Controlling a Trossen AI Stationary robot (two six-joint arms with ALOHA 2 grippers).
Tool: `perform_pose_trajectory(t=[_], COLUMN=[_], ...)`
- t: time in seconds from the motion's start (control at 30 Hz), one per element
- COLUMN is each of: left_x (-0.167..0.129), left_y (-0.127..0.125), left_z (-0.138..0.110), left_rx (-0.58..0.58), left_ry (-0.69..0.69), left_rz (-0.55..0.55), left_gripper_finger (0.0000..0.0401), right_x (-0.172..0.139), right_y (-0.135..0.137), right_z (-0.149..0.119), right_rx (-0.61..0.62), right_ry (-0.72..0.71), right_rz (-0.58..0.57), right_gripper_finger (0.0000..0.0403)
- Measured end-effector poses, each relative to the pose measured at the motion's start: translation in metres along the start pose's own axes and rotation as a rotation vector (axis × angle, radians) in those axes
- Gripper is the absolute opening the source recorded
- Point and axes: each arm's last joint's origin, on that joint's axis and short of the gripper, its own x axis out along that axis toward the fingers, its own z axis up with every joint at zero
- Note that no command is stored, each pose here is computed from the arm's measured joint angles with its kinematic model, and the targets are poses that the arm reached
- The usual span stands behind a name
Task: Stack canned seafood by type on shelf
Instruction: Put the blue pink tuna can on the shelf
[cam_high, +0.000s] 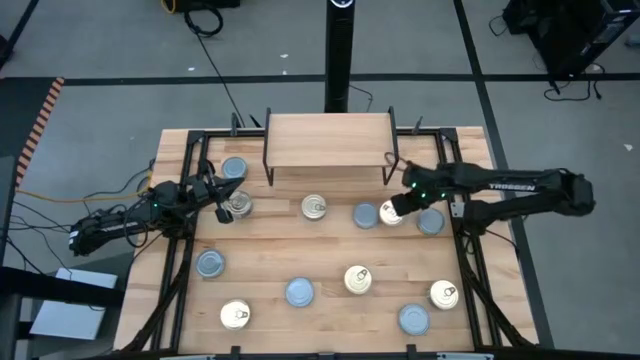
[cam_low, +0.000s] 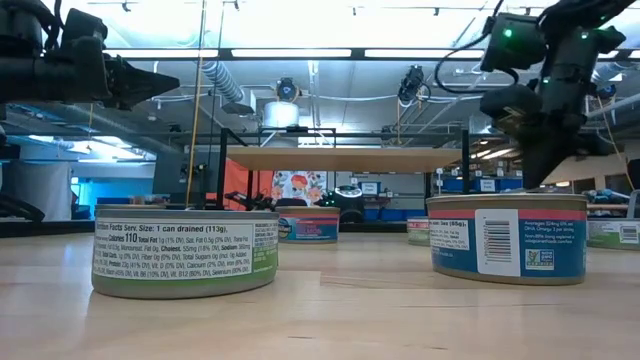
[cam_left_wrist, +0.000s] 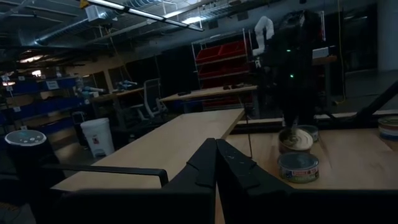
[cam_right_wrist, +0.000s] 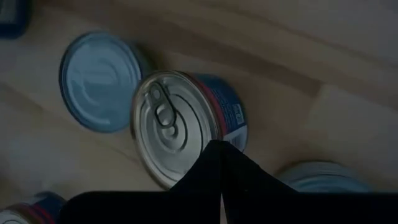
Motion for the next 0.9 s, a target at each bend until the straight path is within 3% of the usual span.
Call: perform_pose_trajectory(t=[0.4, 0.73, 0.9], left_x=[0.000, 0.000, 0.000], left_y=[0.000, 0.000, 0.000], left_z=[0.000, 0.000, 0.000], left_rx=[-0.002, -0.002, -0.001], left_ry=[0.000, 0.001, 0.005], left_rz=[0.001, 0.005, 0.004], left_gripper_finger=[0.0008, 0.0008, 0.0008], right_x=[0.032, 0.019, 0.026], right_y=[0.034, 0.057, 0.055], right_z=[-0.031, -0.022, -0.013], right_rx=[-0.125, -0.231, -0.231], right_ry=[0.042, -0.065, -0.052], right_rz=[-0.060, -0.027, -0.078], right_gripper_finger=[0.0017, 0.0124, 0.0143])
